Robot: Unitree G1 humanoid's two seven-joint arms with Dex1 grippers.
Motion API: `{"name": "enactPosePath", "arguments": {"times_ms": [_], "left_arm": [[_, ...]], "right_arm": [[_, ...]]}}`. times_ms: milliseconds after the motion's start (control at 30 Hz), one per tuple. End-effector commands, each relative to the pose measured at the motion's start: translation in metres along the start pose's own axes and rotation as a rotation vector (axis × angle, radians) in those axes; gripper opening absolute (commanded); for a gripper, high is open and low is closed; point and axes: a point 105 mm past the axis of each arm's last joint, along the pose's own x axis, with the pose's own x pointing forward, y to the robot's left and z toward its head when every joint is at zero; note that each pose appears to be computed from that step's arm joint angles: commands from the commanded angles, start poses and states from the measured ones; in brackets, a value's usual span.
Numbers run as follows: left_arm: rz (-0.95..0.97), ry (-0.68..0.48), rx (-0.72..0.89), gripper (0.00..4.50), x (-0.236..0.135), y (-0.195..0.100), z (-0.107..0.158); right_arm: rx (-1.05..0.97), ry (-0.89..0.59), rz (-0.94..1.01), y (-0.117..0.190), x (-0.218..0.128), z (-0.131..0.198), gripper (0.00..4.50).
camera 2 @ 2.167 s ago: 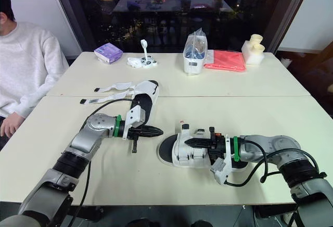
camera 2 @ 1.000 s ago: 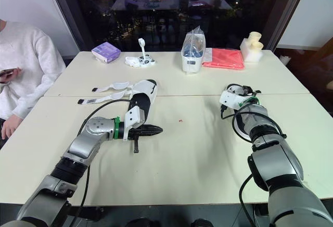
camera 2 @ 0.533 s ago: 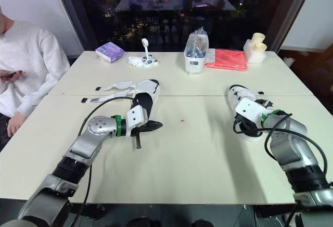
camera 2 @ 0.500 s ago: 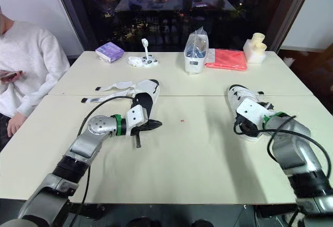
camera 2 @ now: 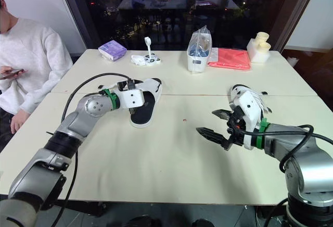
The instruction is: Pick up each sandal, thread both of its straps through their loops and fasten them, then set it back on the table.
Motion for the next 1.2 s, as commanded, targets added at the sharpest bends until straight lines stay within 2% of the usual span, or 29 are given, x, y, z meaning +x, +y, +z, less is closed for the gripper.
{"name": "enactPosePath", "arguments": {"times_ms": [33, 200, 367, 467, 700, 767, 867, 967, 1200], "left_arm": [[0.044, 0.058, 0.089, 4.44, 0.011, 0.007, -0.010], [0.037, 0.134, 0.169, 4.44, 0.029, 0.001, -0.024], [0.103, 0.190, 0.175, 4.44, 0.045, 0.002, -0.028], [0.141, 0.226, 0.169, 3.58, 0.050, -0.001, -0.029], [0.201, 0.248, 0.157, 0.07, 0.055, -0.009, -0.028], [0.228, 0.225, 0.151, 0.07, 0.055, -0.005, -0.025], [0.290, 0.078, 0.141, 0.07, 0.056, 0.009, -0.001], [0.270, -0.137, 0.196, 0.07, 0.052, 0.010, 0.030], [0.017, -0.672, 0.378, 0.07, 0.015, -0.028, 0.096]], "right_arm": [[-0.020, -0.019, -0.006, 0.005, 0.004, 0.006, 4.50], [-0.016, -0.011, -0.009, 0.008, 0.010, 0.003, 4.50], [-0.015, -0.012, -0.046, 0.006, 0.011, 0.001, 4.50], [-0.020, -0.005, -0.071, 0.004, 0.011, -0.002, 4.50], [-0.027, -0.001, -0.140, -0.004, 0.010, -0.006, 4.50], [-0.028, -0.002, -0.147, -0.005, 0.009, -0.006, 4.50], [-0.028, -0.002, -0.157, -0.006, 0.007, -0.006, 4.50], [-0.031, 0.006, -0.164, -0.008, 0.005, -0.008, 4.50], [-0.062, 0.039, -0.198, -0.023, -0.007, -0.011, 4.50]]}}
